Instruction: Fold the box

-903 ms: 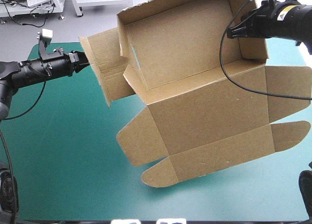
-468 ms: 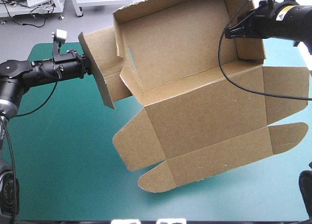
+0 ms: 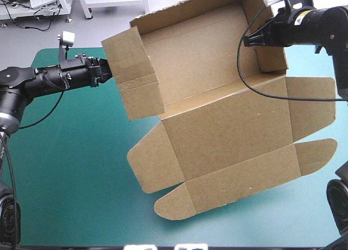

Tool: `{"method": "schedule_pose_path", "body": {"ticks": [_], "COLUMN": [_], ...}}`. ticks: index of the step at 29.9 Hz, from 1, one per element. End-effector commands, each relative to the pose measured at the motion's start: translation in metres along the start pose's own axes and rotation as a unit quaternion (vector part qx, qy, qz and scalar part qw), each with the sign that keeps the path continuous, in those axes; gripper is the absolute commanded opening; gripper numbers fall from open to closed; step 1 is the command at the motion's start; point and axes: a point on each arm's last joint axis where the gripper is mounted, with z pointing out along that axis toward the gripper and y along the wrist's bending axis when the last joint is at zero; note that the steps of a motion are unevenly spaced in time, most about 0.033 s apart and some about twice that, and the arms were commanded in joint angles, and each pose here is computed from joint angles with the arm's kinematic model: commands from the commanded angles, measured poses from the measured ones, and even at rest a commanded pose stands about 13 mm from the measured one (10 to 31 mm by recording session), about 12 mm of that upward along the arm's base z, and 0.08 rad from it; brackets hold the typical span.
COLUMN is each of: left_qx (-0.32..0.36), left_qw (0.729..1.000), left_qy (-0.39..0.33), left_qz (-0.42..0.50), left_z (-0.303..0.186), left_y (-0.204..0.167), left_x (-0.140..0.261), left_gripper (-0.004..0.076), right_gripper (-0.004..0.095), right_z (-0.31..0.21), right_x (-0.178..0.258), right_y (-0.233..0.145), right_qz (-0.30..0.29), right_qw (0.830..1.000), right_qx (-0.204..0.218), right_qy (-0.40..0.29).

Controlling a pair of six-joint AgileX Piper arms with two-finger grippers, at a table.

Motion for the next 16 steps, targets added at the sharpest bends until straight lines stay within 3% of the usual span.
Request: {"method": "schedule_pose_path", "body": {"ticks": [1,16], "left_qx": [0.066,0.067], "left_qw": [0.998,0.997], "left_qy": [-0.011,-0.015], "left_qz": [0.022,0.022], "left_z": [-0.006,-0.006], "left_y": [-0.035,-0.036], "left_x": [-0.005,-0.006], "left_gripper": [0.0365,0.0365], "right_gripper": [-0.0017,-0.0017], "right_z": [-0.015,0.024], "right_x": [-0.010,-0.009], "right_y": [0.000,-0.003], "right_qz": [0.008,0.022], "right_qw": [0.999,0.999], "right_qx": [0.002,-0.016], "right_qy": [-0.052,-0.038]}}
